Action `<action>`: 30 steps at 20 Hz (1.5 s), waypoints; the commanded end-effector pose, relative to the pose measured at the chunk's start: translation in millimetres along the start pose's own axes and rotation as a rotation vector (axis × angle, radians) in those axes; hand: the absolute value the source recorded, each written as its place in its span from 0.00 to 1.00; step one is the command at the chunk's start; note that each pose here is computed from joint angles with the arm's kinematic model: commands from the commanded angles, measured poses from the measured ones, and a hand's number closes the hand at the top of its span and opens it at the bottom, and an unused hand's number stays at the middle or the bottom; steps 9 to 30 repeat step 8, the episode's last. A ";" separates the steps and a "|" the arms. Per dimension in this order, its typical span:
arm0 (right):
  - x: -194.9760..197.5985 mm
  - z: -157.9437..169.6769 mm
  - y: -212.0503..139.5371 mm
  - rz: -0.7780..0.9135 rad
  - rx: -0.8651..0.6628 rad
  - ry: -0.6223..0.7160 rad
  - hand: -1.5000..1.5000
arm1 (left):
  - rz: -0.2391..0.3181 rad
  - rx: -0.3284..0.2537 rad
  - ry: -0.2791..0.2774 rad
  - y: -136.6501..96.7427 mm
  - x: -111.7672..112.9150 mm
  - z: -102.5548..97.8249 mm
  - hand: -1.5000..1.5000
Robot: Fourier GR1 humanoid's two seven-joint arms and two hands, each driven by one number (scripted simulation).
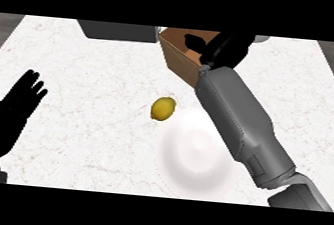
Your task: Pick the tomato from the plate and place it in the cardboard box
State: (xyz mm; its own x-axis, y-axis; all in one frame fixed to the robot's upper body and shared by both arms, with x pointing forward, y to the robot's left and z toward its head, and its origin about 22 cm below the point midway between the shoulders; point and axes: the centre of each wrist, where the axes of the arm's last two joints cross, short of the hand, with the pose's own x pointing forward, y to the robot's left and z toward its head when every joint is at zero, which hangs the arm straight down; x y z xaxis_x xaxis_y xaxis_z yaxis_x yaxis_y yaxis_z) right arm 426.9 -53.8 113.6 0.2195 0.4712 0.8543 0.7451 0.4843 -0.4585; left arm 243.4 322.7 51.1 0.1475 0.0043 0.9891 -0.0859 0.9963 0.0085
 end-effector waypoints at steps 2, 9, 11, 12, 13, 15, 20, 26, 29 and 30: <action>-30.9 24.3 -13.2 -0.084 0.025 0.078 0.00 | 0.006 0.010 0.010 -0.6 -8.6 8.7 0.50; -31.0 22.5 -51.4 -0.060 -0.006 0.056 0.00 | -0.005 0.017 0.005 2.0 2.0 5.4 0.50; -31.0 22.5 -51.4 -0.060 -0.006 0.056 0.00 | -0.005 0.017 0.005 2.0 2.0 5.4 0.50; -31.0 22.5 -51.4 -0.060 -0.006 0.056 0.00 | -0.005 0.017 0.005 2.0 2.0 5.4 0.50; -31.0 22.5 -51.4 -0.060 -0.006 0.056 0.00 | -0.005 0.017 0.005 2.0 2.0 5.4 0.50; -31.0 22.5 -51.4 -0.060 -0.006 0.056 0.00 | -0.005 0.017 0.005 2.0 2.0 5.4 0.50; -31.0 22.5 -51.4 -0.060 -0.006 0.056 0.00 | -0.005 0.017 0.005 2.0 2.0 5.4 0.50; -31.0 22.5 -51.4 -0.060 -0.006 0.056 0.00 | -0.005 0.017 0.005 2.0 2.0 5.4 0.50; -31.0 22.5 -51.4 -0.060 -0.006 0.056 0.00 | -0.005 0.017 0.005 2.0 2.0 5.4 0.50; -31.0 22.5 -51.4 -0.060 -0.006 0.056 0.00 | -0.005 0.017 0.005 2.0 2.0 5.4 0.50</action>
